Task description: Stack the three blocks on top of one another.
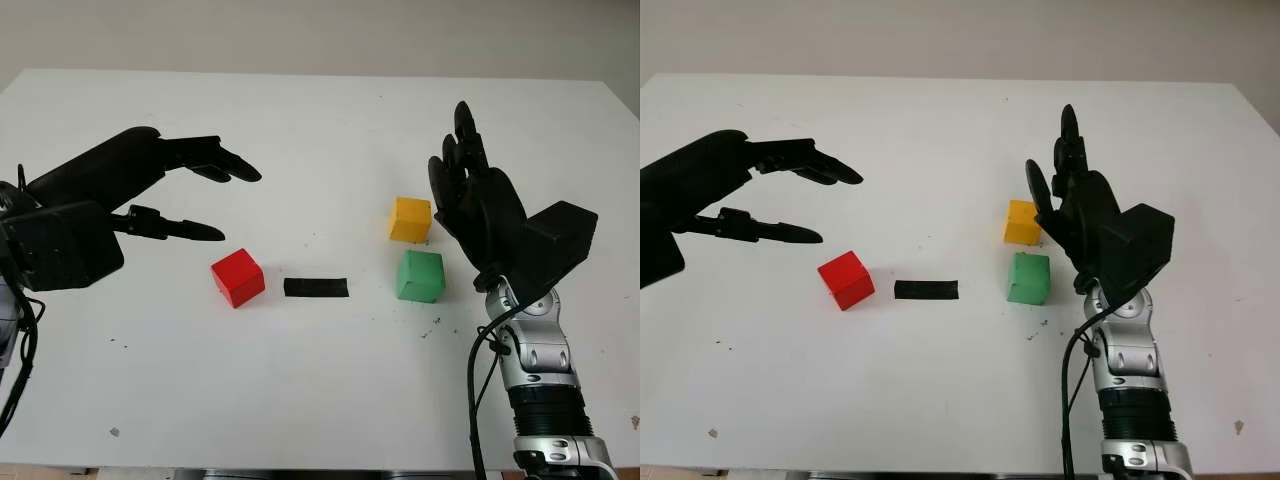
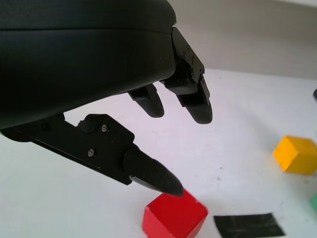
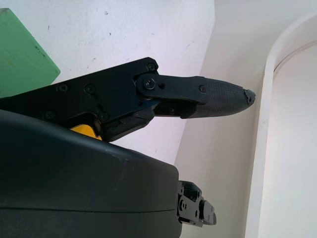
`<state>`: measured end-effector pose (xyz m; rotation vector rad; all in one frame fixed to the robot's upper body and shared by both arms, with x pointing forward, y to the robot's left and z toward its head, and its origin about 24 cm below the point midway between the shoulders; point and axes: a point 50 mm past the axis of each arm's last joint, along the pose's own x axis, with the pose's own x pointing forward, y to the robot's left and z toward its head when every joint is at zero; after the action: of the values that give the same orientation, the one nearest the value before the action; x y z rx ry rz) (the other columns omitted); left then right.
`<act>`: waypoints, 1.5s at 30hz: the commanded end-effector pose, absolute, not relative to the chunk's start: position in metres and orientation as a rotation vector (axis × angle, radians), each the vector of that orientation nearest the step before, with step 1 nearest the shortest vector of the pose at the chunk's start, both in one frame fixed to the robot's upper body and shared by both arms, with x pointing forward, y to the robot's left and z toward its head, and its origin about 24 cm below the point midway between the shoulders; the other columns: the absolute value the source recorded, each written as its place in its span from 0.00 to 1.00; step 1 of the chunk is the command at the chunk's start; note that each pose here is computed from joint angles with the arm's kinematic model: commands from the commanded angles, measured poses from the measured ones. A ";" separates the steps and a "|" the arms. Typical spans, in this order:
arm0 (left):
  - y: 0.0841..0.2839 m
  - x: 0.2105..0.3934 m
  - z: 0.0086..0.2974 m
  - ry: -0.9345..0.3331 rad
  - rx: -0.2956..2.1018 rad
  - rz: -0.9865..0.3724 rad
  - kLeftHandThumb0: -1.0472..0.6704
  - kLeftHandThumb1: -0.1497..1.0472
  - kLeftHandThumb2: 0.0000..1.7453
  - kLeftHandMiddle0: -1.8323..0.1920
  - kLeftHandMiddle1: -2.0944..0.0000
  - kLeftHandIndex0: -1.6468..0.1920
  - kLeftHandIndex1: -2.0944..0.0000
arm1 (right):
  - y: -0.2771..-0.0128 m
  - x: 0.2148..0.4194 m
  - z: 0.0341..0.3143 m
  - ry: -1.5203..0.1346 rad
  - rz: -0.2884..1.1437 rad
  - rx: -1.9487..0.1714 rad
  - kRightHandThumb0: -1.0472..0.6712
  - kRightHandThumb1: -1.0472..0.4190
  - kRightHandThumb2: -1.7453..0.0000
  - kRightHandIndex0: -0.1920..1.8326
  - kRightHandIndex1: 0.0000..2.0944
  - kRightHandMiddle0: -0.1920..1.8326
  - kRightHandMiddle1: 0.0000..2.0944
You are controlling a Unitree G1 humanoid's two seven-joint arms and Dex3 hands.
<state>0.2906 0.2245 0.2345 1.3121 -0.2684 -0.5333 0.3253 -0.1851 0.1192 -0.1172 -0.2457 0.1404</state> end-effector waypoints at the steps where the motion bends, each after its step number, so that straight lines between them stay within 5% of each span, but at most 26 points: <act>1: 0.219 0.290 0.244 -0.287 1.386 -0.553 0.43 0.74 0.03 0.87 0.60 0.60 0.90 | -0.187 0.326 0.126 -0.268 0.136 -0.132 0.17 0.00 0.71 0.00 0.00 0.00 0.00; 14: 0.199 0.288 0.226 -0.360 1.682 -0.682 0.41 0.72 0.03 0.80 0.91 0.60 0.98 | -0.184 0.327 0.127 -0.271 0.130 -0.138 0.18 0.00 0.70 0.00 0.00 0.00 0.00; 39: 0.191 0.302 0.190 -0.424 1.678 -0.732 0.38 0.74 0.03 0.78 0.86 0.48 0.91 | -0.182 0.326 0.126 -0.275 0.132 -0.136 0.18 0.00 0.70 0.00 0.00 0.00 0.00; 42: 0.190 0.303 0.188 -0.425 1.670 -0.733 0.36 0.76 0.03 0.78 0.84 0.45 0.87 | -0.182 0.326 0.126 -0.282 0.130 -0.140 0.18 0.00 0.70 0.00 0.00 0.00 0.00; 45: 0.191 0.304 0.187 -0.447 1.650 -0.722 0.36 0.79 0.03 0.80 0.76 0.49 0.66 | -0.183 0.326 0.126 -0.285 0.133 -0.137 0.18 0.00 0.70 0.00 0.00 0.00 0.00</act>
<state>0.3025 0.1928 0.1846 1.6532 -0.4246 -0.7284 0.3257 -0.1830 0.1204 -0.1376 -0.2533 0.1303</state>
